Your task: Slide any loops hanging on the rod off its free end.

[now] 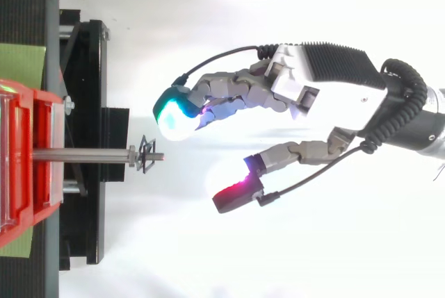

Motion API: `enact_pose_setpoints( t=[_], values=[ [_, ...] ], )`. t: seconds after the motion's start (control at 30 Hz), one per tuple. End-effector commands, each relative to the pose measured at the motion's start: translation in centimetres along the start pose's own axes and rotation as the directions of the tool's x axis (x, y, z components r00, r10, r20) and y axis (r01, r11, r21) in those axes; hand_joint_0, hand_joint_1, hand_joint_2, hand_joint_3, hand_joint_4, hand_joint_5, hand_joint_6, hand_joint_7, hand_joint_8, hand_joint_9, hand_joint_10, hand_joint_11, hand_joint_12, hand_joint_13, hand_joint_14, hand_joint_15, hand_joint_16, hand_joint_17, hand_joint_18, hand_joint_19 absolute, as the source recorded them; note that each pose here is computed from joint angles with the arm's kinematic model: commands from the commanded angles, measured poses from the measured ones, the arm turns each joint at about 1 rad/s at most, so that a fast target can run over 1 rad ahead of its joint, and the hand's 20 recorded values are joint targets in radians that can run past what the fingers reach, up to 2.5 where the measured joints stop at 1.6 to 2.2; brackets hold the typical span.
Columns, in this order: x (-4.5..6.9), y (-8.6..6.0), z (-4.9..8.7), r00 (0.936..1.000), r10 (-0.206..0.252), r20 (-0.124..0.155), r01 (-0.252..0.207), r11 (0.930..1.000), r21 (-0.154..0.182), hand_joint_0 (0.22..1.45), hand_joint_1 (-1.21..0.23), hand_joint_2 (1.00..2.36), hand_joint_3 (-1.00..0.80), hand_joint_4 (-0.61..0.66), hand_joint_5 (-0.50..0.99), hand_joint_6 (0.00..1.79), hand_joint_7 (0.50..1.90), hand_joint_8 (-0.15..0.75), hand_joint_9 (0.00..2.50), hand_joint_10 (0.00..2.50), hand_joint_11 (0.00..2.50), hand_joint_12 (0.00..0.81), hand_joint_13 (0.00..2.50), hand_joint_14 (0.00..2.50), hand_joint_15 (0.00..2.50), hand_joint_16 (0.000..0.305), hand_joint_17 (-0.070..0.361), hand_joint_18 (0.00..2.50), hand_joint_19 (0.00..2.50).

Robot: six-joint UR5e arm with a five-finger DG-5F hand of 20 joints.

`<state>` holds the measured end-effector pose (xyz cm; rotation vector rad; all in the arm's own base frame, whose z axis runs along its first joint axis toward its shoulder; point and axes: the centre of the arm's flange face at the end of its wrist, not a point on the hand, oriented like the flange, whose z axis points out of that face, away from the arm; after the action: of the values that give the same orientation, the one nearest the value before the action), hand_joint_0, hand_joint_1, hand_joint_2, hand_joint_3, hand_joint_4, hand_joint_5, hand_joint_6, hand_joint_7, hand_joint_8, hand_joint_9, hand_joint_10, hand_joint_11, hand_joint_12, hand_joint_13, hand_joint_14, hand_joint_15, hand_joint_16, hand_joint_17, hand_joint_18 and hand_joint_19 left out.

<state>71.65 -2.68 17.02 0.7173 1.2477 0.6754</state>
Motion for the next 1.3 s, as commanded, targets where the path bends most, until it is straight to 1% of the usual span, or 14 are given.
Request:
enact_pose_setpoints(
  t=[0.0, 0.07, 0.1, 0.2, 0.23, 0.3, 0.33, 0.4, 0.5, 0.67, 0.8, 0.93, 1.1, 1.27],
  values=[
    [-0.2, -0.2, 1.2, 0.9998, 0.0, 0.021, 0.001, 0.9998, -0.019, 0.54, -0.56, 1.0, -0.49, 0.35, -0.17, 0.5, 0.89, 0.321, 0.82, 0.0, 0.13, 0.284, 0.92, 0.0, 0.09, 0.036, 0.082, 0.82, 0.19],
    [-0.5, -0.2, 1.4, 0.9998, -0.008, 0.016, 0.008, 0.9999, -0.014, 0.54, -0.56, 1.0, -0.48, 0.35, -0.17, 0.5, 0.89, 0.322, 0.82, 0.0, 0.14, 0.283, 0.92, 0.0, 0.1, 0.036, 0.082, 0.82, 0.2],
    [-0.7, -0.1, 1.5, 0.9999, -0.016, 0.003, 0.016, 0.9998, -0.011, 0.54, -0.56, 1.0, -0.49, 0.35, -0.17, 0.5, 0.89, 0.323, 0.82, 0.0, 0.13, 0.283, 0.93, 0.0, 0.1, 0.037, 0.083, 0.82, 0.2],
    [-0.1, -0.4, 1.3, 0.9986, -0.036, -0.039, 0.035, 0.9993, -0.007, 0.54, -0.56, 1.0, -0.49, 0.35, -0.17, 0.5, 0.89, 0.321, 0.82, 0.0, 0.15, 0.286, 0.93, 0.0, 0.1, 0.037, 0.084, 0.82, 0.2],
    [0.5, -1.3, 1.5, 0.9979, -0.042, -0.049, 0.041, 0.9991, -0.013, 0.54, -0.56, 1.0, -0.48, 0.35, -0.17, 0.5, 0.89, 0.32, 0.82, 0.0, 0.14, 0.287, 0.93, 0.0, 0.1, 0.037, 0.084, 0.83, 0.2],
    [0.5, -1.4, 1.6, 0.9982, -0.039, -0.046, 0.039, 0.9991, -0.016, 0.54, -0.56, 1.0, -0.49, 0.35, -0.17, 0.5, 0.89, 0.32, 0.82, 0.0, 0.15, 0.289, 0.93, 0.0, 0.11, 0.038, 0.085, 0.83, 0.21],
    [0.7, -2.4, 1.6, 0.998, -0.038, -0.05, 0.037, 0.9992, -0.016, 0.54, -0.56, 1.0, -0.48, 0.35, -0.17, 0.5, 0.89, 0.32, 0.82, 0.01, 0.15, 0.292, 0.93, 0.0, 0.11, 0.038, 0.085, 0.83, 0.21],
    [0.2, -2.4, 2.2, 0.9987, -0.025, -0.044, 0.022, 0.9986, -0.048, 0.54, -0.56, 1.0, -0.48, 0.34, -0.17, 0.5, 0.89, 0.319, 0.82, 0.0, 0.14, 0.291, 0.93, 0.0, 0.11, 0.038, 0.086, 0.83, 0.21],
    [-0.1, -2.5, 2.3, 0.9984, -0.025, -0.051, 0.022, 0.998, -0.059, 0.54, -0.56, 1.0, -0.48, 0.35, -0.17, 0.5, 0.89, 0.321, 0.82, 0.0, 0.14, 0.293, 0.93, 0.0, 0.12, 0.039, 0.087, 0.83, 0.21],
    [-0.4, -2.6, 2.5, 0.9988, -0.024, -0.044, 0.021, 0.9973, -0.07, 0.54, -0.56, 1.0, -0.49, 0.35, -0.17, 0.5, 0.89, 0.321, 0.81, 0.0, 0.14, 0.296, 0.94, 0.0, 0.12, 0.039, 0.088, 0.84, 0.22],
    [0.3, -3.1, 3.4, 0.9979, -0.021, -0.06, 0.015, 0.9951, -0.098, 0.54, -0.56, 1.0, -0.48, 0.36, -0.17, 0.5, 0.9, 0.319, 0.81, 0.0, 0.14, 0.301, 0.94, 0.0, 0.12, 0.039, 0.088, 0.84, 0.23],
    [0.4, -2.5, 3.8, 0.9969, -0.019, -0.076, 0.009, 0.9919, -0.127, 0.54, -0.56, 1.0, -0.48, 0.35, -0.16, 0.5, 0.91, 0.323, 0.82, 0.0, 0.14, 0.298, 0.94, 0.0, 0.12, 0.039, 0.088, 0.84, 0.23],
    [-0.3, -1.6, 4.9, 0.9971, -0.019, -0.073, 0.007, 0.9874, -0.158, 0.55, -0.56, 1.0, -0.47, 0.36, -0.15, 0.5, 0.95, 0.322, 0.82, 0.0, 0.15, 0.299, 0.95, 0.0, 0.13, 0.039, 0.088, 0.85, 0.24],
    [-0.7, -1.3, 5.3, 0.997, -0.02, -0.074, 0.008, 0.9872, -0.159, 0.56, -0.56, 1.0, -0.47, 0.36, -0.15, 0.5, 0.98, 0.323, 0.82, 0.0, 0.15, 0.3, 0.95, 0.01, 0.14, 0.039, 0.089, 0.85, 0.24]
  ],
)
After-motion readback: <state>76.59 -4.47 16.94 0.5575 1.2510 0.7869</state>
